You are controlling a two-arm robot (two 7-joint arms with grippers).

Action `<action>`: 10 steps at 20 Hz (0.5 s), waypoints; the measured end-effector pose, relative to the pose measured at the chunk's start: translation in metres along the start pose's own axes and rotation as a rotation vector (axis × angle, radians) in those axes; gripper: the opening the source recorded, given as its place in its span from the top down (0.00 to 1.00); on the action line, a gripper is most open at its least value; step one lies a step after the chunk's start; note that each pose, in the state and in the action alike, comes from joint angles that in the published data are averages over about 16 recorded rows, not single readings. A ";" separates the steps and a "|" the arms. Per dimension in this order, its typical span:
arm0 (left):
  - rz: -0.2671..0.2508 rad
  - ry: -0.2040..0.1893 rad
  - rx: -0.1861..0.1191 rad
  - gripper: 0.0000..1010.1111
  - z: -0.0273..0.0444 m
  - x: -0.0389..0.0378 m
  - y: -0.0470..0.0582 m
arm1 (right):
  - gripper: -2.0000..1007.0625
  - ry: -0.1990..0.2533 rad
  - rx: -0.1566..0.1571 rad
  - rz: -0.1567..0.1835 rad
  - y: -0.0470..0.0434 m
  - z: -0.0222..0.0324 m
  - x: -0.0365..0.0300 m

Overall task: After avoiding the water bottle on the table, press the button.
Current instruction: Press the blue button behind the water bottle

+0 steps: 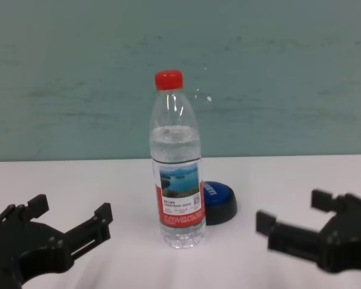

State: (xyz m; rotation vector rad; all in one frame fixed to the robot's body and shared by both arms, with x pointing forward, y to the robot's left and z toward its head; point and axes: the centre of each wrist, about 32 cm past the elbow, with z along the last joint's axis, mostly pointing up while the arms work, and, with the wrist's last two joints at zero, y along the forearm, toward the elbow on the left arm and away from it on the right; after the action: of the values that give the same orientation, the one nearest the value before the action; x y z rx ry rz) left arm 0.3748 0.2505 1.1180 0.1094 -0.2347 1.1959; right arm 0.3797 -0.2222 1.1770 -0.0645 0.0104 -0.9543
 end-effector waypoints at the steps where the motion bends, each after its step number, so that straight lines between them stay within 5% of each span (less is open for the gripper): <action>1: 0.000 0.000 0.000 0.01 0.0000 0.0000 0.000 | 0.00 -0.005 -0.008 0.005 0.0003 -0.0025 -0.0001; 5: 0.000 0.000 0.000 0.01 0.0000 0.0000 0.000 | 0.00 -0.036 -0.039 0.022 0.0011 -0.0100 0.0002; 10: 0.000 0.000 0.000 0.01 0.0000 0.0000 0.000 | 0.00 -0.083 -0.058 0.020 -0.0009 -0.0121 0.0037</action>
State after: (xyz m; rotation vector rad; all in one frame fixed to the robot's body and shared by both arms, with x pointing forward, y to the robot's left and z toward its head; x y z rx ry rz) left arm 0.3748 0.2505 1.1180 0.1093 -0.2347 1.1959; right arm 0.3806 -0.2264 1.1651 -0.1578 -0.0380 -0.9308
